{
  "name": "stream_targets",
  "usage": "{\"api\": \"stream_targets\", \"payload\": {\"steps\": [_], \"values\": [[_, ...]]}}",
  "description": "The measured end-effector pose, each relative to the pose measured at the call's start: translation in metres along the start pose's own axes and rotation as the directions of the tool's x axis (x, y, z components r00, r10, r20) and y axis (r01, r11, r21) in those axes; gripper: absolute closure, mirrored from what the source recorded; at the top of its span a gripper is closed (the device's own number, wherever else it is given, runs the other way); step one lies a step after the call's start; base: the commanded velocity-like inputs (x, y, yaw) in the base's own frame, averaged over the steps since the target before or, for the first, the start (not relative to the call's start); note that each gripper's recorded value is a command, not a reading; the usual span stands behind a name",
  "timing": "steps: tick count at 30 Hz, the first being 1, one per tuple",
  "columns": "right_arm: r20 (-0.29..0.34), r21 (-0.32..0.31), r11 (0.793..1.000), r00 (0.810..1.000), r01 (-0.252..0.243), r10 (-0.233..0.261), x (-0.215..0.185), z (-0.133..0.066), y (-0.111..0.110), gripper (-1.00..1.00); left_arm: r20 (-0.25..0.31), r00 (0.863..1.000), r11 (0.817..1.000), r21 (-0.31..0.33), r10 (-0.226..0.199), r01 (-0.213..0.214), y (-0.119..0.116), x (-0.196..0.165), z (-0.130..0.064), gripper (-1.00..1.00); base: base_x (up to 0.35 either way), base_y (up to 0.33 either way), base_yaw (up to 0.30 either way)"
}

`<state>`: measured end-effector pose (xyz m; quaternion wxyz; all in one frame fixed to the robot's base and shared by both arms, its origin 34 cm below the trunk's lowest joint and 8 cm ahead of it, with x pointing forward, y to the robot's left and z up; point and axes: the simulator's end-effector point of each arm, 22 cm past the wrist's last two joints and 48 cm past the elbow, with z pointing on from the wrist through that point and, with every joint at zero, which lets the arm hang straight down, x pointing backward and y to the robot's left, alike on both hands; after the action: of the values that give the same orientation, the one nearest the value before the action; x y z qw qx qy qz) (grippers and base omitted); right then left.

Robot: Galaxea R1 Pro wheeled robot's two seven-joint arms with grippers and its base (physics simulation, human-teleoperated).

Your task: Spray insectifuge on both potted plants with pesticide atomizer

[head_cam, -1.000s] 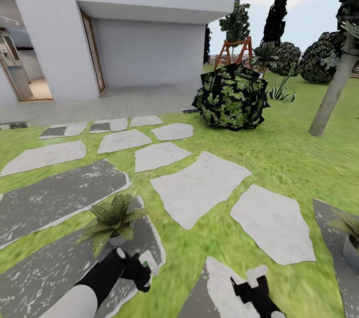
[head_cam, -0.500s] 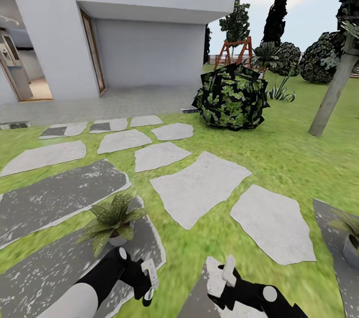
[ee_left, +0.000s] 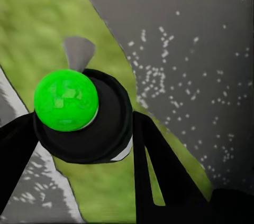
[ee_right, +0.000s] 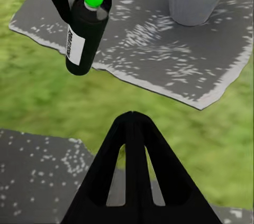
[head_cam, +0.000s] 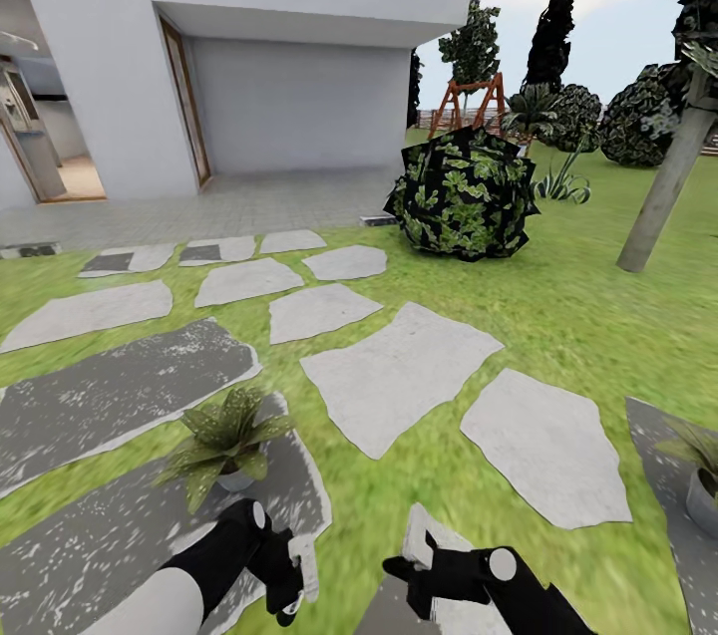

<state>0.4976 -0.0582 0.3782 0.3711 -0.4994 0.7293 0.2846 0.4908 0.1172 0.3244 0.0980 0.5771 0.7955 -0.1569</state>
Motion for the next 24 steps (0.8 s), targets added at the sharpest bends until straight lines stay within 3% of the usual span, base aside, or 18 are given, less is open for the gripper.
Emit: {"api": "stream_targets", "payload": {"steps": [7, 16, 20, 24], "values": [[0.041, -0.007, 1.000, 0.999, 0.012, -0.011, -0.025, 0.013, 0.005, 1.00, 0.005, 1.000, 1.000, 0.009, 0.021, -0.021, -0.006, -0.010, 0.003, 1.00, 0.000, 0.000, 0.000], [0.053, -0.011, 1.000, 0.999, 0.015, -0.014, -0.032, 0.018, 0.007, 1.00, 0.053, 0.997, 0.998, 0.019, 0.053, -0.054, -0.016, -0.042, 0.007, 1.00, 0.000, 0.000, 0.000], [0.051, -0.012, 1.000, 0.999, 0.015, -0.014, -0.032, 0.018, 0.008, 1.00, 0.101, 0.990, 0.994, 0.025, 0.100, -0.103, -0.021, -0.053, 0.007, 1.00, 0.000, 0.000, 0.000], [0.051, -0.012, 1.000, 0.999, 0.015, -0.014, -0.032, 0.018, 0.008, 1.00, 0.125, 0.985, 0.992, 0.033, 0.116, -0.121, -0.026, -0.061, 0.009, 1.00, 0.000, 0.000, 0.000]]}}
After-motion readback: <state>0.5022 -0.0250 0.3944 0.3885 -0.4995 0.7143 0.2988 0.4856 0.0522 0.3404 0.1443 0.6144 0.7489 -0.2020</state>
